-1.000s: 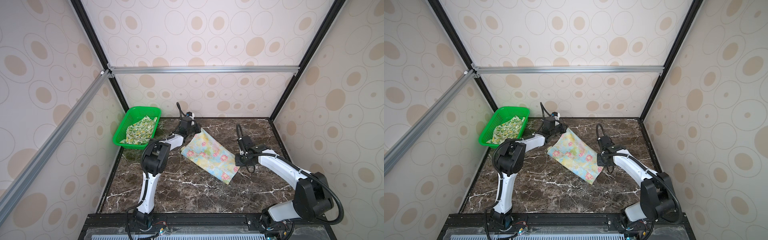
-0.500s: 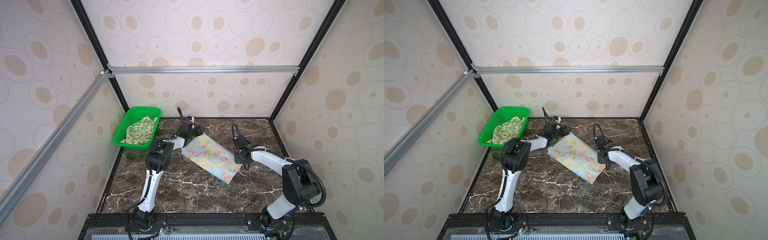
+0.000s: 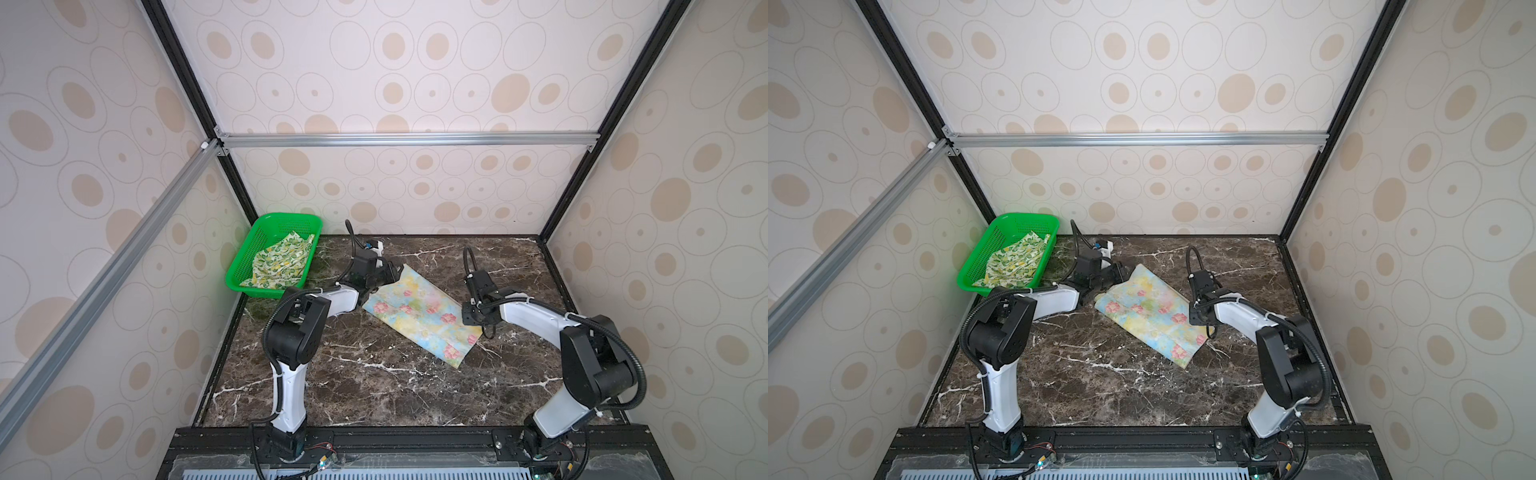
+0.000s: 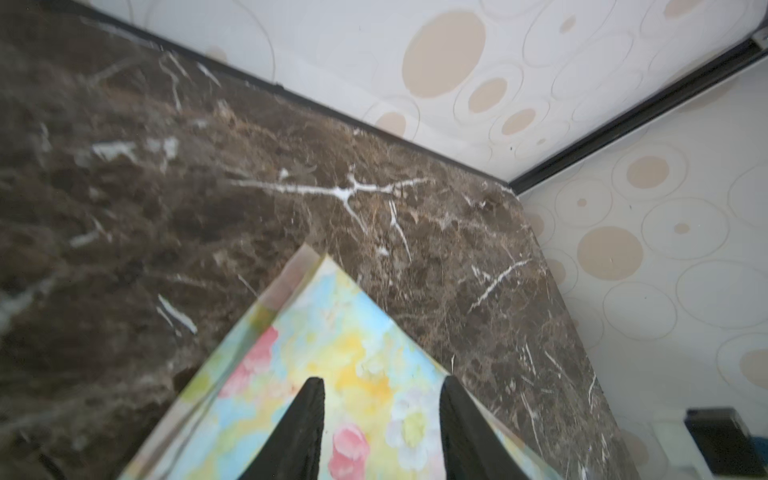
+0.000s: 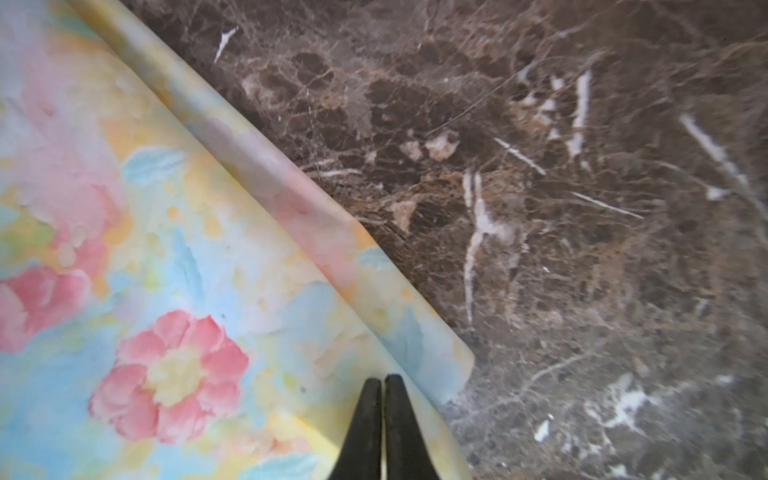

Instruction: Fold and stack the skirts

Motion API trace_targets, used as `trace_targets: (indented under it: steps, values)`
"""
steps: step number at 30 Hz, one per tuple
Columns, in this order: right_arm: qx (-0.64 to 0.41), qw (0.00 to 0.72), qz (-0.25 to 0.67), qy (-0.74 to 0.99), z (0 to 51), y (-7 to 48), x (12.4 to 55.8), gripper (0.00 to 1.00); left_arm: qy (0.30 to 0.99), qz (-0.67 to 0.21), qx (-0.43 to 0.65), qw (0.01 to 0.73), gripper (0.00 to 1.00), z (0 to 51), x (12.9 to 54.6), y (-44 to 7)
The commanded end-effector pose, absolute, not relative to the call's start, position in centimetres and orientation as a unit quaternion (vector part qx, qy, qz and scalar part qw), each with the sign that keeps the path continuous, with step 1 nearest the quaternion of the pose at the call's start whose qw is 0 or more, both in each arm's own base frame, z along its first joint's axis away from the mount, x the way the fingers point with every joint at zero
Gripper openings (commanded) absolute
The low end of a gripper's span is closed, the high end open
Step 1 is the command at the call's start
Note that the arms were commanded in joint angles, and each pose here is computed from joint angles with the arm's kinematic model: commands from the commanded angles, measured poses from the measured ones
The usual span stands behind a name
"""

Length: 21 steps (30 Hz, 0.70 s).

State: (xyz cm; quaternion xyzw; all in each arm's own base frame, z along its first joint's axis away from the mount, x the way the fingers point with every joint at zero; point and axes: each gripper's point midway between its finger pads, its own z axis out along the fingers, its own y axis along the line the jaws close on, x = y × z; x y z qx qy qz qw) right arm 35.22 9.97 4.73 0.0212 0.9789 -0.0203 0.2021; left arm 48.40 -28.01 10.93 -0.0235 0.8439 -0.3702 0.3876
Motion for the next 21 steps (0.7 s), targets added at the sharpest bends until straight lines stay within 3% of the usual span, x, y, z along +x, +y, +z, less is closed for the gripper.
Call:
trace_targets:
  steps: [1,9,21]
  values:
    - [0.022,0.204,-0.004,0.979,3.9,10.5,36.2,0.07,0.844,-0.386,-0.018,0.371,0.44,10.9,46.1,-29.5]
    - [0.036,0.167,-0.003,0.985,1.1,10.2,35.0,0.0,0.874,-0.344,-0.01,0.343,0.43,8.6,43.9,-28.5]
    - [0.065,0.128,0.008,0.99,1.1,11.7,29.1,0.0,0.904,-0.233,0.001,0.358,0.42,9.3,43.9,-24.0]
